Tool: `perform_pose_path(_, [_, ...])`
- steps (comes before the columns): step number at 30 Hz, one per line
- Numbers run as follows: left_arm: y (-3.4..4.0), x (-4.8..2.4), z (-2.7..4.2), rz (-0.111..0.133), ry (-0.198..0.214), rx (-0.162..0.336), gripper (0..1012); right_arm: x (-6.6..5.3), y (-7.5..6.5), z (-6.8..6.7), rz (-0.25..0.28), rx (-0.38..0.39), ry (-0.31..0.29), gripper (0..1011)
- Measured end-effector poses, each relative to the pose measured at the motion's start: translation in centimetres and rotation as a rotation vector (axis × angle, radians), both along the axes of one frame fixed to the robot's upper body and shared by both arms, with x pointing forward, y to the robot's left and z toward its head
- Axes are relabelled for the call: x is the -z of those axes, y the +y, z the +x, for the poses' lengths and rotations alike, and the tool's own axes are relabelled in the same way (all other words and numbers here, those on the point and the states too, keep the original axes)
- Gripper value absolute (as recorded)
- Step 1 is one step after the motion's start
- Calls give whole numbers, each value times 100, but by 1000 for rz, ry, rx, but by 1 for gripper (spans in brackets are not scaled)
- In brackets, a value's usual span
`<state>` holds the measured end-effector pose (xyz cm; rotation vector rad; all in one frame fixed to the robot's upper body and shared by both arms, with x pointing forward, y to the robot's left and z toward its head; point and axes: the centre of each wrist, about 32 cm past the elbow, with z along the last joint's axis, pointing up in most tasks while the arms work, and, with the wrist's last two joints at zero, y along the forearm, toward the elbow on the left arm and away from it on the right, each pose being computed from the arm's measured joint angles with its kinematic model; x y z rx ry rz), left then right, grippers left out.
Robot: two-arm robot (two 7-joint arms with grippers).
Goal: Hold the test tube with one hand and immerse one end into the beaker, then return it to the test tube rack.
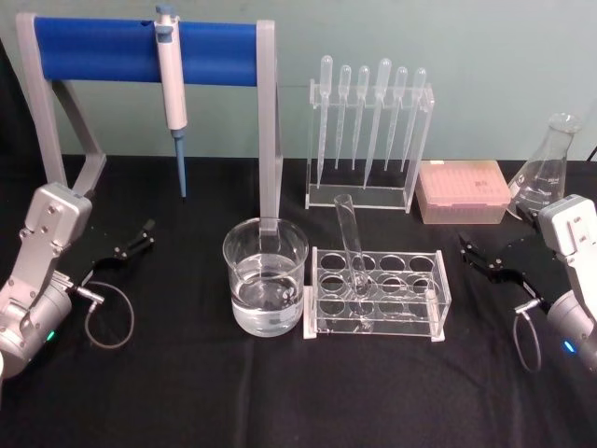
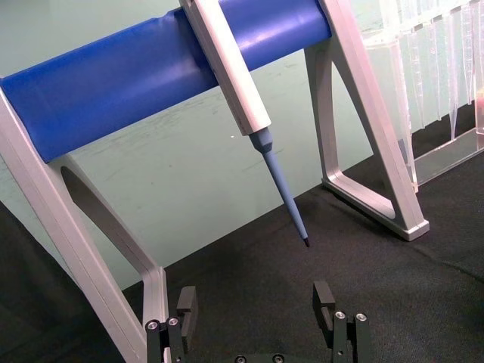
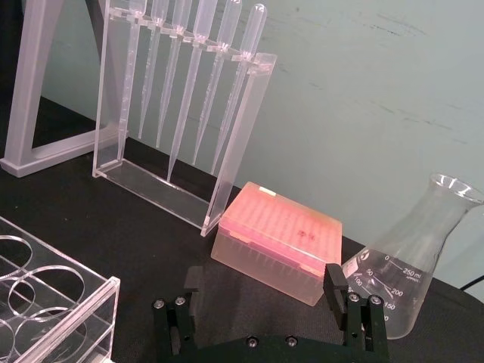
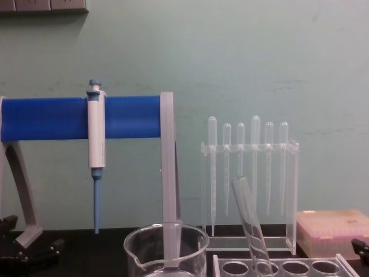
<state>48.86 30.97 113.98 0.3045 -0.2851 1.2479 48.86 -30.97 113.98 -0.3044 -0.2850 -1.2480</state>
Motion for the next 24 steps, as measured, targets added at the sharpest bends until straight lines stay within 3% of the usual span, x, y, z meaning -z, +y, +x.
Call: perform_pose_path(24, [0, 0, 0, 0, 0, 0, 1000, 0, 0, 0, 0, 0, 0, 1002])
